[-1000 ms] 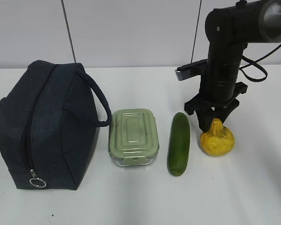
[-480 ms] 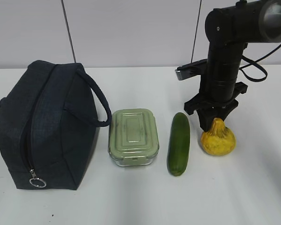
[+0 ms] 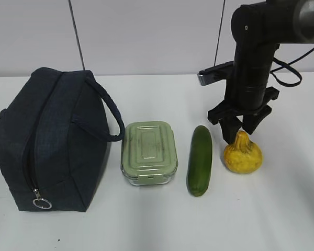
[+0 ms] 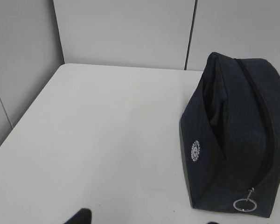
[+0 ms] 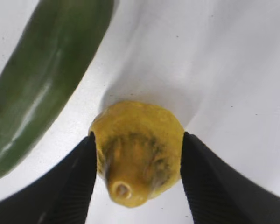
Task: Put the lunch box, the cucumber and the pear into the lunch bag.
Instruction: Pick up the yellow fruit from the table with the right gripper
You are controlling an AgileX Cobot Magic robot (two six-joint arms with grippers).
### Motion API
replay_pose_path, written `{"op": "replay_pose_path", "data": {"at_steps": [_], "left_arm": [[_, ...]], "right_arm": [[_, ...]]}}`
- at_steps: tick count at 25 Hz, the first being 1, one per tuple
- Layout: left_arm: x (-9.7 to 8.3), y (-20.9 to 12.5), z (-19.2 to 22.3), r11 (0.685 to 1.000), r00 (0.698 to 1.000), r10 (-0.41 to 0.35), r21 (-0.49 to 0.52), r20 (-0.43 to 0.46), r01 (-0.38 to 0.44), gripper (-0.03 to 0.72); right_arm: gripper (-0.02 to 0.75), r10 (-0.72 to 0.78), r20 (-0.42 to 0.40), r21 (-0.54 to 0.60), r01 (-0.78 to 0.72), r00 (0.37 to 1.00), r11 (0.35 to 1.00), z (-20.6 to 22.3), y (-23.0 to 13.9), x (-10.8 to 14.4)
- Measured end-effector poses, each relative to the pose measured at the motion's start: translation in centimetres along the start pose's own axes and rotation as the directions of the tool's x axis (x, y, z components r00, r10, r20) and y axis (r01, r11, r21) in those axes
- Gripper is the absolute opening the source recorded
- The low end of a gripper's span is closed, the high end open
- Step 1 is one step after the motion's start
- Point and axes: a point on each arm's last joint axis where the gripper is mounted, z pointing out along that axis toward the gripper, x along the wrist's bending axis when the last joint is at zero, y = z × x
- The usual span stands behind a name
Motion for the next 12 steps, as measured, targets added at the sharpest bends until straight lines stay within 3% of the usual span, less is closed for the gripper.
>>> {"op": "replay_pose_path", "data": {"at_steps": [12], "left_arm": [[0.00, 0.00, 0.00, 1.000, 1.000, 0.000, 0.000, 0.000, 0.000, 0.435]], "right_arm": [[0.435, 0.028, -0.032, 0.011, -0.027, 0.999, 1.000, -0.01, -0.59, 0.36]]}}
